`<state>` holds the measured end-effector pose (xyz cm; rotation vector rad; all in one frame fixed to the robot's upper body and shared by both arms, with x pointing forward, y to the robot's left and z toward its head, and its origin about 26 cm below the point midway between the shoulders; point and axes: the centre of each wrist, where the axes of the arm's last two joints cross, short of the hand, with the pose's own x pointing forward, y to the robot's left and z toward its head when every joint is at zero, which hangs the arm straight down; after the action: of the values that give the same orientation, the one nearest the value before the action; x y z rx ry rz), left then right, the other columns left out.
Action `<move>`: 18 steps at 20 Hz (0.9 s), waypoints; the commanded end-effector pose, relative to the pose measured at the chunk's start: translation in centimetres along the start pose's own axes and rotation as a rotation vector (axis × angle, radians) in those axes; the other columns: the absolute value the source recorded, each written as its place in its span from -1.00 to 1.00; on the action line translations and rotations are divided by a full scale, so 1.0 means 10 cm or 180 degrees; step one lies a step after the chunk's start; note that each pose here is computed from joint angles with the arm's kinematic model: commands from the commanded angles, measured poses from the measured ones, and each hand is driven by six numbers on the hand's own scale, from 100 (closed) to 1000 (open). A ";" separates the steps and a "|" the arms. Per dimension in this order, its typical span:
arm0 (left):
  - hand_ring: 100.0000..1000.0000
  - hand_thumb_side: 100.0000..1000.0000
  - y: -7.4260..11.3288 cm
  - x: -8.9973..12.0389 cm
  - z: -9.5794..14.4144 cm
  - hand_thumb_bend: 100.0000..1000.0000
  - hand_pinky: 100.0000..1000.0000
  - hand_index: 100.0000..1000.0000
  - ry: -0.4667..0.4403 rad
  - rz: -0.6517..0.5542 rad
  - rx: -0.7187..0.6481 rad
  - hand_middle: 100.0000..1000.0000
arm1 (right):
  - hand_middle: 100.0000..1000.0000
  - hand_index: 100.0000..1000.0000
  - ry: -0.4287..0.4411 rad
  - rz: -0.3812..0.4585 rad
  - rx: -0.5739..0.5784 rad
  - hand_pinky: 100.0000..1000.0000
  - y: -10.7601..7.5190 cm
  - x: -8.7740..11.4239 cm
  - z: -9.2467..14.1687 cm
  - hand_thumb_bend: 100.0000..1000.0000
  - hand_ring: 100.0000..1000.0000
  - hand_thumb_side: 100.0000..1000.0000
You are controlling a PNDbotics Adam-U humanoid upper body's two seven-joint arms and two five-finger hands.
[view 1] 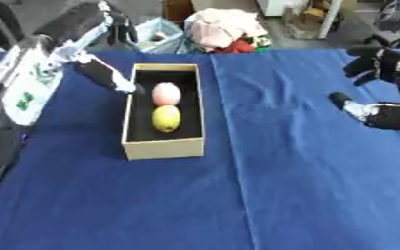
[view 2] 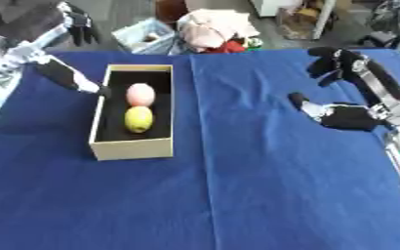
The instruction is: Pick up objects on the table and place them in the box.
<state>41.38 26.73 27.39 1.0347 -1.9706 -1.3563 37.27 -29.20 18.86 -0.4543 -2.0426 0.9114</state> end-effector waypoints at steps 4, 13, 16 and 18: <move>-0.26 -0.46 0.49 0.11 0.57 0.69 0.04 0.14 0.0060 0.0316 0.0657 -0.24 | 0.20 0.71 -0.0023 0.0097 -0.0113 0.16 -0.14 0.02 0.02 -0.31 0.32 -0.49; -0.28 -0.53 0.14 0.08 1.07 0.65 0.04 0.13 0.0521 0.0882 0.0882 -0.26 | 0.18 0.71 -0.0016 0.0058 -0.0217 0.16 -0.14 0.02 0.07 -0.39 0.32 -0.48; -0.28 -0.53 0.05 0.05 1.14 0.66 0.04 0.14 0.0627 0.1001 0.0901 -0.25 | 0.18 0.71 -0.0007 0.0049 -0.0239 0.16 -0.13 0.02 0.07 -0.39 0.32 -0.48; -0.28 -0.54 -0.01 0.03 1.18 0.65 0.04 0.14 0.0690 0.1051 0.0885 -0.25 | 0.18 0.71 -0.0001 0.0041 -0.0244 0.16 -0.12 0.01 0.08 -0.38 0.32 -0.48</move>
<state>32.29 32.33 22.27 0.8598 -2.0656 -0.7959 36.80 -29.97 18.29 -0.4853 -2.0488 0.8466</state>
